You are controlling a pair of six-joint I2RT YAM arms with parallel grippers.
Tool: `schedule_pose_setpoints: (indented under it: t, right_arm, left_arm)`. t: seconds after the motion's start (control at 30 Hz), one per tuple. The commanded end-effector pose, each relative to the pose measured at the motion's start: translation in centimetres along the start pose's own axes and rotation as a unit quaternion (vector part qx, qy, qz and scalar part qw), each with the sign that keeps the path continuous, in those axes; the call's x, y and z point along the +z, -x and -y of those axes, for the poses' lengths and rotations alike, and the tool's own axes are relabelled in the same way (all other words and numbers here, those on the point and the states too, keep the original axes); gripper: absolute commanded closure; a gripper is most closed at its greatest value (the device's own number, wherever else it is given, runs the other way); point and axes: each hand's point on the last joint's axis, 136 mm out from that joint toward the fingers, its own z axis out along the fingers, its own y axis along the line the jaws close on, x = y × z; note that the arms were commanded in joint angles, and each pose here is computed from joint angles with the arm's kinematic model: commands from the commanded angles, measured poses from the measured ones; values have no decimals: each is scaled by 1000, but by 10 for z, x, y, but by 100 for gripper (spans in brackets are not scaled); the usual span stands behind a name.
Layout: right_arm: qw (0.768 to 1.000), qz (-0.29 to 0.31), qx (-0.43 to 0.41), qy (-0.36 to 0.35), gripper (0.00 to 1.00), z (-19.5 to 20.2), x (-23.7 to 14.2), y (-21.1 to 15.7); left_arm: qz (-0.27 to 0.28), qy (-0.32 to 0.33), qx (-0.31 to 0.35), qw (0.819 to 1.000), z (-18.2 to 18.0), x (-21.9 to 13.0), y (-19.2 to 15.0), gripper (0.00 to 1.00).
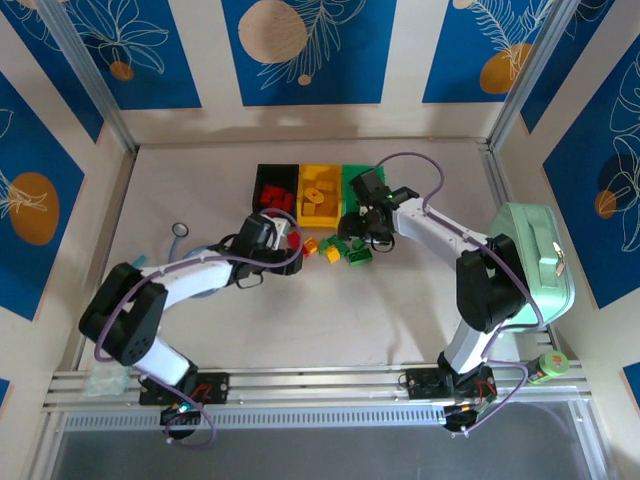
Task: Sort the legos into containers by color
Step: Pick up the lego from the center of the table.
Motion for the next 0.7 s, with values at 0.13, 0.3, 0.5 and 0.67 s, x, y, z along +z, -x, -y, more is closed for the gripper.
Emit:
schedule_pose_setpoints:
  t: [0.13,0.3,0.5,0.67]
  right_arm:
    - [999,9,29,26,27,11,-5,-8]
    - [999,3,39,25,27,19,-1,-16]
    - [999,4,47,27,27,23,-1,-19]
    - [998,2,52,30,28,24,1,-21]
  left_arm:
    - [-39,32,53,997,-5,17,9,29]
    - [-56,39,62,996,-8,31,8,29]
    - [-72,36,69,994,-5,41,2,30]
    - [-85,33,85,992,6,43,-11,34]
